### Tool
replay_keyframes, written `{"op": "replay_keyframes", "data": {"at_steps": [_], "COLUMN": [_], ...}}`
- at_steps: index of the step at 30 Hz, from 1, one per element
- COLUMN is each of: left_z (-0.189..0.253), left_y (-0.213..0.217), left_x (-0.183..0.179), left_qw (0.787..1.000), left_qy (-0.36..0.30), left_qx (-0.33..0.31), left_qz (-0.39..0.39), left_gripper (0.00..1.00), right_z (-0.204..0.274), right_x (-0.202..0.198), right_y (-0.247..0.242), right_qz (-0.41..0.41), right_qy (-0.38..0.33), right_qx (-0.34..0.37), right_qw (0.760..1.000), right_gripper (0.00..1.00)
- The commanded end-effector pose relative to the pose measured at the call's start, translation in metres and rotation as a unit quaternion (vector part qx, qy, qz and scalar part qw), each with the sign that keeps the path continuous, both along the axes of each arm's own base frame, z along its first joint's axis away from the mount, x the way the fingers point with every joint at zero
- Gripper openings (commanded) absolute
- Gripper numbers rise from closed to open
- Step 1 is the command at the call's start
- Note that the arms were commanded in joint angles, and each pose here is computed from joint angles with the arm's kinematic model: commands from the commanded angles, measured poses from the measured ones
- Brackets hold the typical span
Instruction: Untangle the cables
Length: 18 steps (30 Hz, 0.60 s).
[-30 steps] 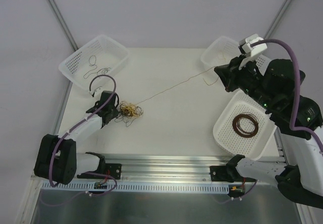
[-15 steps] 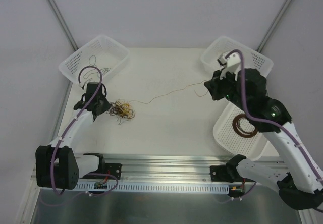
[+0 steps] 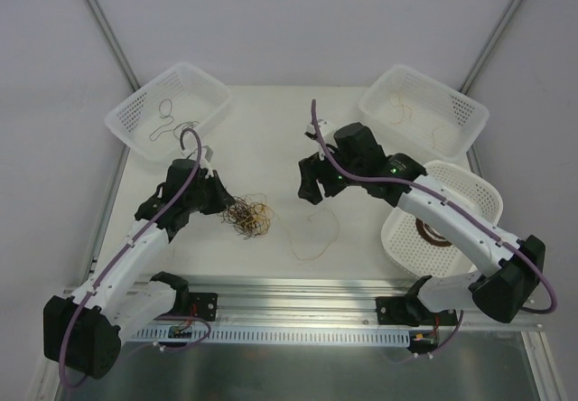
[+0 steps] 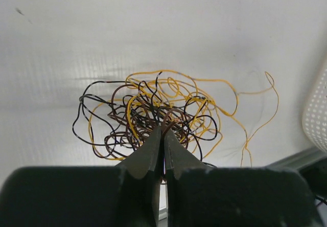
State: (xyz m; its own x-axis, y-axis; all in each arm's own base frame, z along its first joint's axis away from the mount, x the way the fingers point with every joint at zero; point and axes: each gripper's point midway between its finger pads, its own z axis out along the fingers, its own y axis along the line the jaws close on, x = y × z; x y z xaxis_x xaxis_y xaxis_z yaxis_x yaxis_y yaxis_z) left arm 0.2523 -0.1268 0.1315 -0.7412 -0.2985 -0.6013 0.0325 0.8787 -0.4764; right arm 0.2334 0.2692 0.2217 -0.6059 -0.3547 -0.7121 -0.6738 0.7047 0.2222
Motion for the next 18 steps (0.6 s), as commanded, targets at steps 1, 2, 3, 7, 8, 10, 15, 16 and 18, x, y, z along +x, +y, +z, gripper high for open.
{"op": "replay_keyframes", "data": {"at_steps": [1,2,3,7,8,10,15,16,18], "left_z": [0.016,0.017,0.020,0.025,0.027,0.027,0.026,0.025,0.027], "left_y": [-0.019,-0.023,-0.027,-0.039,-0.040,-0.044,-0.048,-0.048,-0.048], "left_x": [-0.006,-0.008,-0.011,-0.016,-0.016,-0.018,-0.022,-0.023,-0.024], "left_qw": [0.999,0.998,0.998,0.997,0.996,0.996,0.996,0.996,0.996], "left_qy": [-0.019,-0.019,-0.021,-0.025,-0.027,-0.028,-0.026,-0.025,-0.029], "left_qx": [-0.028,-0.033,-0.036,-0.044,-0.045,-0.045,-0.048,-0.048,-0.049], "left_qz": [-0.036,-0.042,-0.050,-0.065,-0.066,-0.072,-0.075,-0.075,-0.075], "left_gripper": [0.00,0.00,0.00,0.00,0.00,0.00,0.00,0.00,0.00], "right_z": [0.030,0.034,0.033,0.014,0.010,0.003,-0.044,-0.049,-0.070], "right_x": [0.008,0.007,0.006,0.002,0.000,-0.002,-0.003,-0.003,-0.007], "right_y": [0.039,0.049,0.055,0.085,0.090,0.102,0.125,0.129,0.133], "right_qz": [0.047,0.065,0.074,0.102,0.107,0.104,0.086,0.086,0.087], "right_qy": [-0.032,-0.033,-0.028,0.011,0.020,0.040,0.098,0.102,0.121], "right_qx": [0.068,0.088,0.095,0.115,0.121,0.135,0.129,0.129,0.113], "right_qw": [0.996,0.993,0.992,0.988,0.987,0.985,0.983,0.983,0.982], "right_gripper": [0.74,0.75,0.75,0.75,0.75,0.75,0.76,0.76,0.75]}}
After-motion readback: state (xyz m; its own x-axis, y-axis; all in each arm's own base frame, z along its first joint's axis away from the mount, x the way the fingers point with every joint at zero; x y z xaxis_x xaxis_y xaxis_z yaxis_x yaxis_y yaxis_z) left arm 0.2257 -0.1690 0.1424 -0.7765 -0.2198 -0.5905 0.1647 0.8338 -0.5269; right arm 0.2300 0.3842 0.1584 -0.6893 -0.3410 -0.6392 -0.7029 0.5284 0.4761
